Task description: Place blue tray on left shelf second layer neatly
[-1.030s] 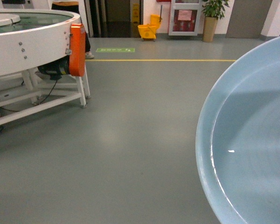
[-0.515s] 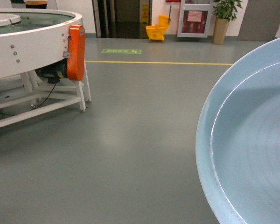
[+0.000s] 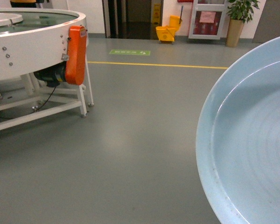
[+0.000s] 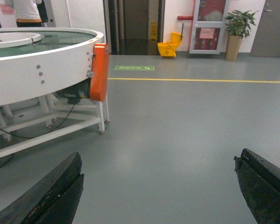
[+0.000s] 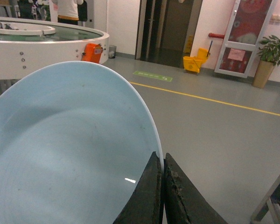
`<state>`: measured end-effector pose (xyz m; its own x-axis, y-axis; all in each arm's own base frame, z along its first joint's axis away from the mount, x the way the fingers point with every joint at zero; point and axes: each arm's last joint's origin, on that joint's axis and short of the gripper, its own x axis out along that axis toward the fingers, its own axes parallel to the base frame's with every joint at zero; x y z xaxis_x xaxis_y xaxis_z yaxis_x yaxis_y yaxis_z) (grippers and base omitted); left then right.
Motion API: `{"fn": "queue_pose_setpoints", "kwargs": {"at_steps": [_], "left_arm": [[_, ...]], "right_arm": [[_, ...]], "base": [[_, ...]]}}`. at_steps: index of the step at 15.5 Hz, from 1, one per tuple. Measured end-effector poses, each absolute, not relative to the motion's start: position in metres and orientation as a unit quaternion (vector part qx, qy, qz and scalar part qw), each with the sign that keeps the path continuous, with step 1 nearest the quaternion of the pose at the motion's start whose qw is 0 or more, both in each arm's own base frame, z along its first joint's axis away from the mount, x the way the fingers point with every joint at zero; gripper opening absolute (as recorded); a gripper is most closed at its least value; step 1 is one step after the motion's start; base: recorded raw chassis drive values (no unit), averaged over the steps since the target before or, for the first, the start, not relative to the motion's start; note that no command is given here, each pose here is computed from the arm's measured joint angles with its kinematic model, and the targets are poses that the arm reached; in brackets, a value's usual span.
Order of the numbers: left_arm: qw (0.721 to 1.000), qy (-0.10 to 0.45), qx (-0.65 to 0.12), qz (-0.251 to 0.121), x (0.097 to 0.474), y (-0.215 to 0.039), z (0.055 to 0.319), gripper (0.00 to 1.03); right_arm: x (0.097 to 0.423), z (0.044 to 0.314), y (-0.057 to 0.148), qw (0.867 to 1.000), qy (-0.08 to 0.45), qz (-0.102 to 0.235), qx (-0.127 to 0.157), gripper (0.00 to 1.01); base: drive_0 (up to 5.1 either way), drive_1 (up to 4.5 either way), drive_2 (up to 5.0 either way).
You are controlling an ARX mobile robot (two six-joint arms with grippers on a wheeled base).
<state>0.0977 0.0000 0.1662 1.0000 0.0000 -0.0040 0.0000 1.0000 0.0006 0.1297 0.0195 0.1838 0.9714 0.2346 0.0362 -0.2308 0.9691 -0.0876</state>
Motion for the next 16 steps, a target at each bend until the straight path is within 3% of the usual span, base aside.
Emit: {"fn": "queue_pose_setpoints", "kwargs": {"at_steps": [12, 16], "left_arm": [[1.000, 0.002, 0.000, 0.000, 0.0977, 0.0000, 0.1662, 0.98], [1.000, 0.002, 0.000, 0.000, 0.0977, 0.0000, 0.1662, 0.98]], "right_arm": [[0.1295, 0.1841, 0.0194, 0.992, -0.025, 0.116, -0.043, 0.02], [0.1298, 0.1839, 0.0194, 0.992, -0.024, 0.116, -0.043, 0.02]], "base": [[2.1, 2.64, -4.8], [0.0, 0.00, 0.0]]}}
